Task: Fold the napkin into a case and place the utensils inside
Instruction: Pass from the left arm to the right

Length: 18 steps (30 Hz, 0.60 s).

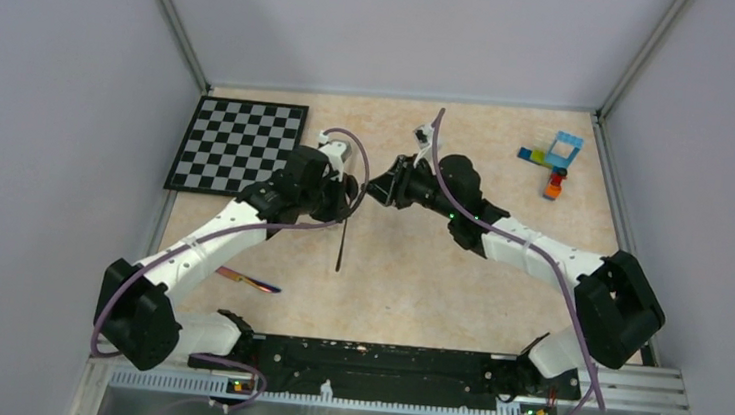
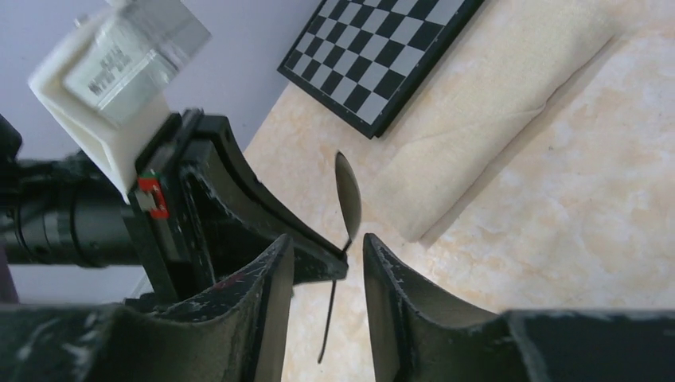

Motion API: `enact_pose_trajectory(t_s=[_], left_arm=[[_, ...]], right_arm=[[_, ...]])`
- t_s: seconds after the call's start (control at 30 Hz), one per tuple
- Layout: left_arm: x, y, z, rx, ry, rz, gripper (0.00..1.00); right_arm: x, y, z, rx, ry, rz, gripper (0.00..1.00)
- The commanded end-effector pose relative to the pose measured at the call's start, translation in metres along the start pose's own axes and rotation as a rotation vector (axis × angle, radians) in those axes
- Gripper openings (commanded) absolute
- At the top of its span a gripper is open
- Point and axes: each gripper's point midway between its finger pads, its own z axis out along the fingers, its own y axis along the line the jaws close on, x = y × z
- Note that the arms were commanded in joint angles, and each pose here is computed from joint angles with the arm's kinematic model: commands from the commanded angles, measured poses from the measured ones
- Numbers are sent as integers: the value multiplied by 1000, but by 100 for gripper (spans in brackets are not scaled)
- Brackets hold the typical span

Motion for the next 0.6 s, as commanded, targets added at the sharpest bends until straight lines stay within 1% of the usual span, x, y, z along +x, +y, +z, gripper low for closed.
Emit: enact_pose_trajectory(t_s=[0.0, 0.37, 0.57], left_arm=[[-24, -16, -2, 53, -63, 47, 0], [-27, -18, 3, 53, -56, 67, 0], [-26, -16, 6, 42, -46, 68, 0]], right_arm=[[-33, 17, 16, -12, -77, -50, 34], [-15, 4, 37, 29, -24, -82, 34], [-3, 2, 40, 25, -5, -82, 27]])
